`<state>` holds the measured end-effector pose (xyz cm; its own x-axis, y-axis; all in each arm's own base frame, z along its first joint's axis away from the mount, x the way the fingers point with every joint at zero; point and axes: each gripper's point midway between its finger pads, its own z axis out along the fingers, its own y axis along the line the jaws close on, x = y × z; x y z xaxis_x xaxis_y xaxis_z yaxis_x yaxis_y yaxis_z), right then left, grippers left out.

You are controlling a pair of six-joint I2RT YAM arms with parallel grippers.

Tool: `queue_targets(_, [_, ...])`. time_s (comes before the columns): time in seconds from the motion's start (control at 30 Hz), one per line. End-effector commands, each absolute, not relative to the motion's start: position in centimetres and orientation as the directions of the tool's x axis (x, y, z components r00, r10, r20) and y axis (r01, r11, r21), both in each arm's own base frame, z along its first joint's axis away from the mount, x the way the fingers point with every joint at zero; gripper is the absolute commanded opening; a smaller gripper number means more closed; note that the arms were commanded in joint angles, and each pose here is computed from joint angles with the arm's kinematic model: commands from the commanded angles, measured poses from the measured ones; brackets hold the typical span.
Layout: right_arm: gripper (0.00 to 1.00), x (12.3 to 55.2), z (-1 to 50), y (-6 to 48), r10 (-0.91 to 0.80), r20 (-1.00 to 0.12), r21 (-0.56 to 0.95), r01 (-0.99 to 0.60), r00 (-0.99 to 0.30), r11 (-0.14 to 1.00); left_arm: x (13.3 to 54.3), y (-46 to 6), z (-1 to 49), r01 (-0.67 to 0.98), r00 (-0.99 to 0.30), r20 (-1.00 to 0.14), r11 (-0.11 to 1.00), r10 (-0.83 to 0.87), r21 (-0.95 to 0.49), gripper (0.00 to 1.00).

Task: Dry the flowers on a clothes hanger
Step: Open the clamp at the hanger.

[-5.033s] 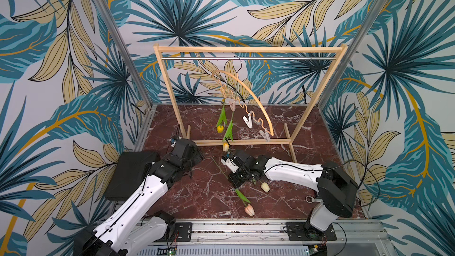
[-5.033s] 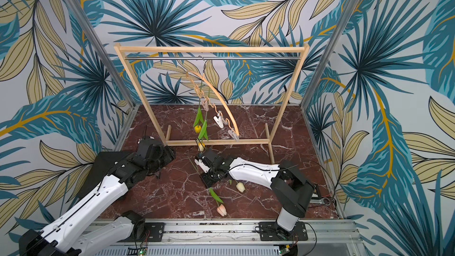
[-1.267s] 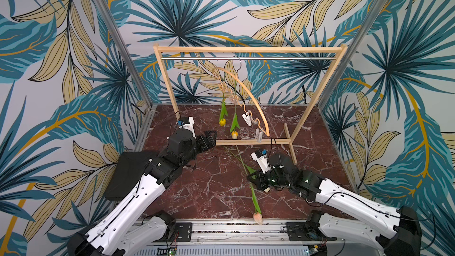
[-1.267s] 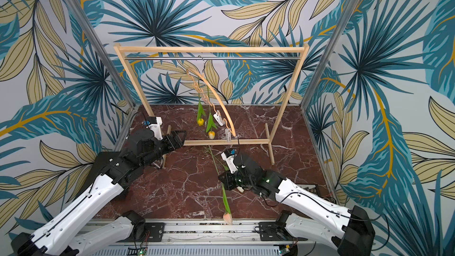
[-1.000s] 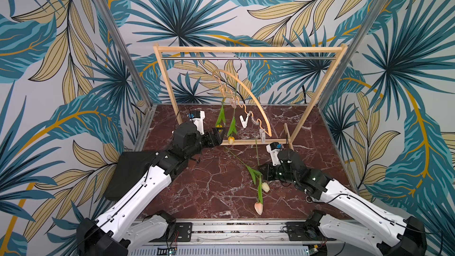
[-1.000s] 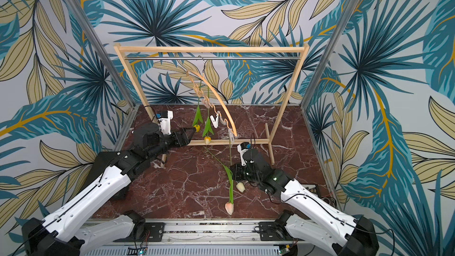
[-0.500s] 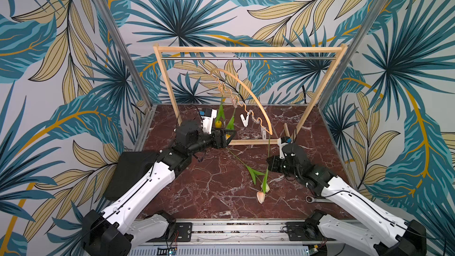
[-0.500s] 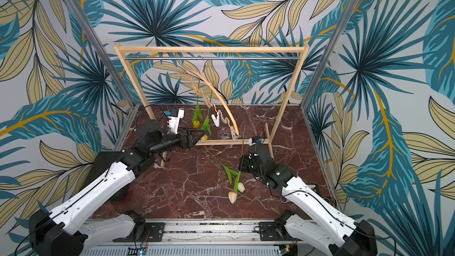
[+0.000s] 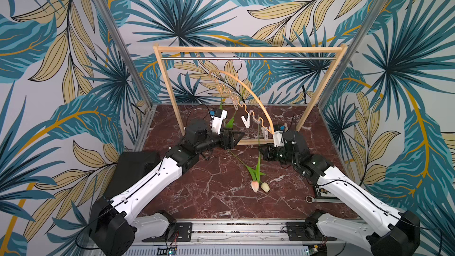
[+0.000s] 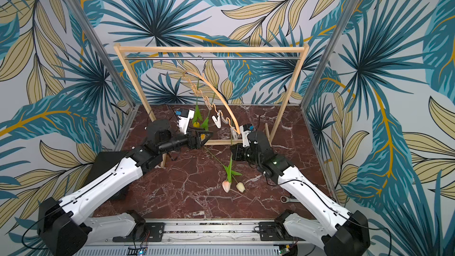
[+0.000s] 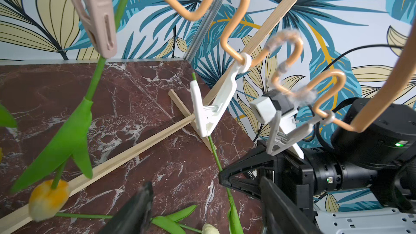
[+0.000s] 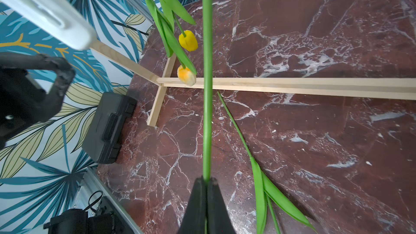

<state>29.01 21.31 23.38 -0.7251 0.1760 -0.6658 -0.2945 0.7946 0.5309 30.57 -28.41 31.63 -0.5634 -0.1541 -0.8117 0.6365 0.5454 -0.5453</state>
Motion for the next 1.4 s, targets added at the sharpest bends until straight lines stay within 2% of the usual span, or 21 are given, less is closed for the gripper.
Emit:
queue_targets(0.0, [0.0,29.0,24.8,22.1,0.154,-0.686,0.538,-0.354,-0.711,0.765,31.5,-28.5,35.9,0.691,-0.445,-0.874,0.546,-0.197,-0.474,0.76])
queue_targets(0.2, [0.0,28.9,25.8,22.4,0.134,-0.692,0.537,-0.382,-0.71,0.752,31.8,-29.1,37.1,0.711,-0.409,-0.883,0.526,-0.23,-0.466,0.72])
queue_targets(0.47, [0.0,29.1,26.8,23.2,0.099,-0.701,0.531,-0.424,-0.706,0.733,32.3,-30.5,37.8,0.746,-0.407,-0.883,0.473,-0.234,-0.469,0.73])
queue_targets(0.9, [0.0,29.3,27.4,23.9,0.086,-0.702,0.537,-0.445,-0.707,0.717,34.4,-31.8,36.6,0.734,-0.425,-0.885,0.501,-0.19,-0.459,0.72])
queue_targets(1.03, [0.0,29.3,27.4,24.1,0.078,-0.699,0.539,-0.452,-0.711,0.71,34.7,-32.3,36.6,0.741,-0.427,-0.886,0.491,-0.182,-0.458,0.65])
queue_targets(1.23, [0.0,29.4,27.4,24.3,0.072,-0.697,0.54,-0.456,-0.713,0.708,34.9,-32.3,36.8,0.745,-0.414,-0.891,0.493,-0.186,-0.449,0.51])
queue_targets(1.37, [0.0,29.5,27.4,24.3,0.073,-0.696,0.541,-0.455,-0.714,0.708,34.8,-32.3,37.0,0.748,-0.413,-0.891,0.487,-0.188,-0.45,0.45])
